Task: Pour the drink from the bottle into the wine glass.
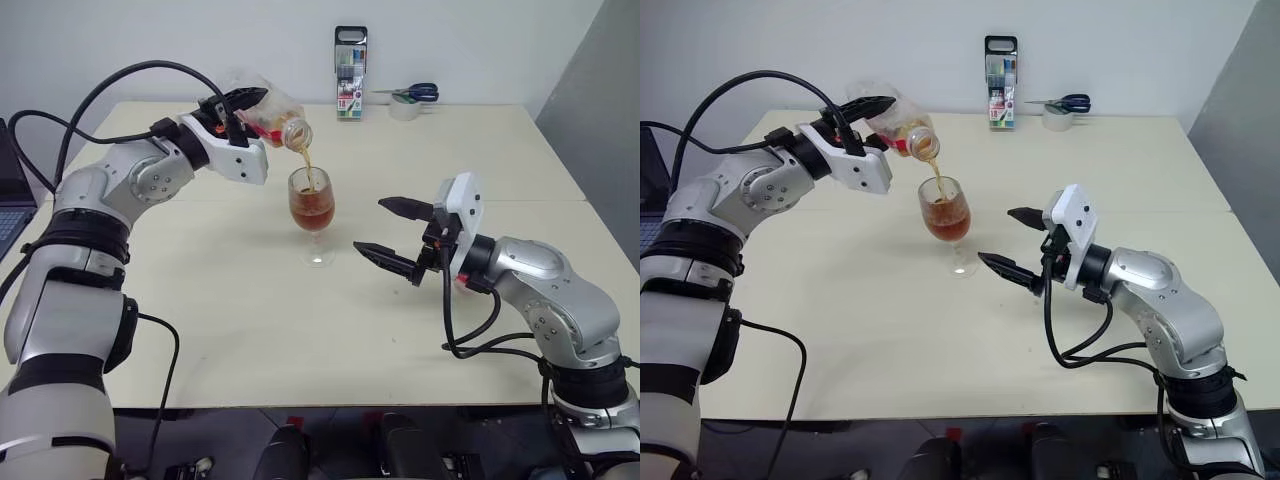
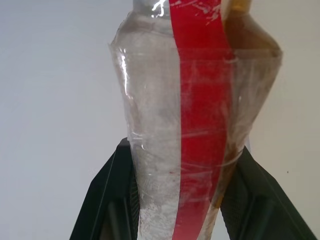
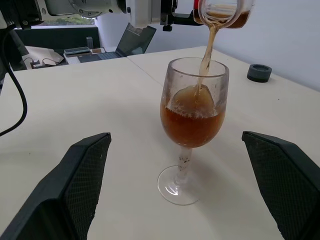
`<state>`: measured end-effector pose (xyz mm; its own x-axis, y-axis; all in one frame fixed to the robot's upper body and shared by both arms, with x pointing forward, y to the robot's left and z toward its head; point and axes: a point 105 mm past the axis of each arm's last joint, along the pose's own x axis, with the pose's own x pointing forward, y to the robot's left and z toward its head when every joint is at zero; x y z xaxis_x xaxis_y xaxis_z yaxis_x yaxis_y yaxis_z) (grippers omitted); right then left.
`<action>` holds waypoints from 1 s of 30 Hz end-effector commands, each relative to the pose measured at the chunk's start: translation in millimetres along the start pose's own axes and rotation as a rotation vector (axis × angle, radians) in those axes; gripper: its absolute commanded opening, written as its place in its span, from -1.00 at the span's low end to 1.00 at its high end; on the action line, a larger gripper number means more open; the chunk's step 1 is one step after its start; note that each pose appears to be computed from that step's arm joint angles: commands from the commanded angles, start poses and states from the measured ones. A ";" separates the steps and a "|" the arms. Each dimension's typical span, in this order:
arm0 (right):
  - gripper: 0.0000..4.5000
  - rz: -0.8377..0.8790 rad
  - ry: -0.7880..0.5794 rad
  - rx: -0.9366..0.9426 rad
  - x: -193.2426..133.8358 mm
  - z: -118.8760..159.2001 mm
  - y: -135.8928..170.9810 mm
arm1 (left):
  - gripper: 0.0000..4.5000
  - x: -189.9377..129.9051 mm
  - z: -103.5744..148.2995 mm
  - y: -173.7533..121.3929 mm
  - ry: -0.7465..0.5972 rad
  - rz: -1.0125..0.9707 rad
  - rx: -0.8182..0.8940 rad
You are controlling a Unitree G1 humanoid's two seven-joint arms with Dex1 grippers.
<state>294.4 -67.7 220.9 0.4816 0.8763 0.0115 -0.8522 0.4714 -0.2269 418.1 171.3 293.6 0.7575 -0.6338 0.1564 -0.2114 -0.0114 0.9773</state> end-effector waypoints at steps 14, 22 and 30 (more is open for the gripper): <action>1.00 0.059 -0.174 -0.040 12.6 33.6 19.3 | -0.25 -4.1 1.1 1.1 0.075 0.114 -0.496; 1.00 0.109 -0.117 -0.044 18.5 28.5 31.0 | -0.25 -31.9 -19.1 -21.9 0.254 0.248 -1.030; 1.00 0.104 0.014 -0.071 36.9 11.4 38.9 | -0.25 -92.1 -32.3 -79.1 0.457 0.384 -1.458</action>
<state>280.2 -20.6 213.7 0.3981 0.9161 -0.0484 -0.8936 0.3753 -0.2461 392.7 249.2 187.5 0.9804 -0.1662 0.1059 0.1470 0.9746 0.1689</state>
